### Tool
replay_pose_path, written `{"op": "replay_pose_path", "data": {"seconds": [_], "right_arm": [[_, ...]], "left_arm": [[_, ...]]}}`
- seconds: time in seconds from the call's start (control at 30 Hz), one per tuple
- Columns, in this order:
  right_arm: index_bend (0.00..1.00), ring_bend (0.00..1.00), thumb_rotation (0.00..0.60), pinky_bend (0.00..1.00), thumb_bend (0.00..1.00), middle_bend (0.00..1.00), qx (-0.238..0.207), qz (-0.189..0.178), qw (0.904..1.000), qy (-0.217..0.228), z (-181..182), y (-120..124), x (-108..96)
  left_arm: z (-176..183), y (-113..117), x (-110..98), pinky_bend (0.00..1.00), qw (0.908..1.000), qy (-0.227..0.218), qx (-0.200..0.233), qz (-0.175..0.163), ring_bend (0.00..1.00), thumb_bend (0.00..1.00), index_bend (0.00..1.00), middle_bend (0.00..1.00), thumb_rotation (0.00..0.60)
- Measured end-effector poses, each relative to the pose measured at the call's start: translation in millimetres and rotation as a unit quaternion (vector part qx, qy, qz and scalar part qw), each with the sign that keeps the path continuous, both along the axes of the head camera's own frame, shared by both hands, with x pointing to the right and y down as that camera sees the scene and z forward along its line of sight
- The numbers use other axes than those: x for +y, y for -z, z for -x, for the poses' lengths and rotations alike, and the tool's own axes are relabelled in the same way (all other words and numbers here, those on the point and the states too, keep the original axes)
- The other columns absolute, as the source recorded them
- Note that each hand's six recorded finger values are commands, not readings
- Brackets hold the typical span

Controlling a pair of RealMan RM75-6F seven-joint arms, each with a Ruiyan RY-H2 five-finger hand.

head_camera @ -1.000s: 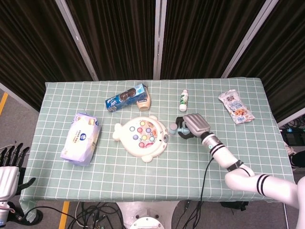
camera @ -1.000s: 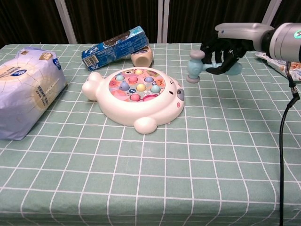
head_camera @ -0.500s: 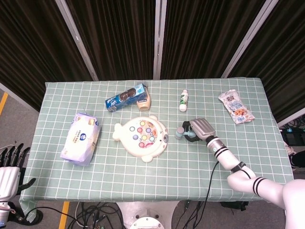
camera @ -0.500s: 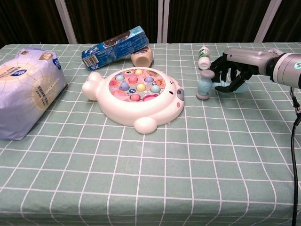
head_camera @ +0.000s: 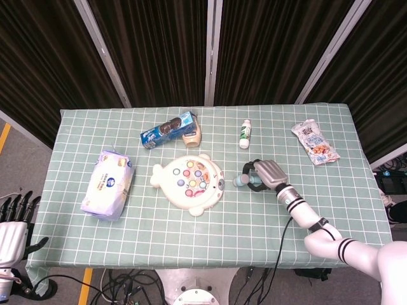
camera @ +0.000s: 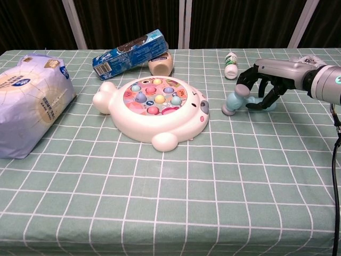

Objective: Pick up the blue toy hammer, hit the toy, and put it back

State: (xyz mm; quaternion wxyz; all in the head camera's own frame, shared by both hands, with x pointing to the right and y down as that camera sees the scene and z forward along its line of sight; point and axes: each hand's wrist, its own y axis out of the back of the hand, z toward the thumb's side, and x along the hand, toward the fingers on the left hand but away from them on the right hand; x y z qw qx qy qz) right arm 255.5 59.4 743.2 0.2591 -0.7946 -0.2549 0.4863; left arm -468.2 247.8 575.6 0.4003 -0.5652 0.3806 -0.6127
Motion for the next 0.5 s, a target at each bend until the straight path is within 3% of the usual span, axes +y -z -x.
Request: {"op": "replay_pose_path", "data": {"seconds": [0.5], "right_arm": [[0.34,0.19,0.600,0.32,0.24,0.31,0.001,0.001,1.0000,-0.004,-5.5,4.0,1.6]], "left_arm": [[-1.0,-0.3,-2.2,0.00,1.0000,-0.003,-0.001,0.000,0.00,0.06,0.11,0.02,0.600]]}}
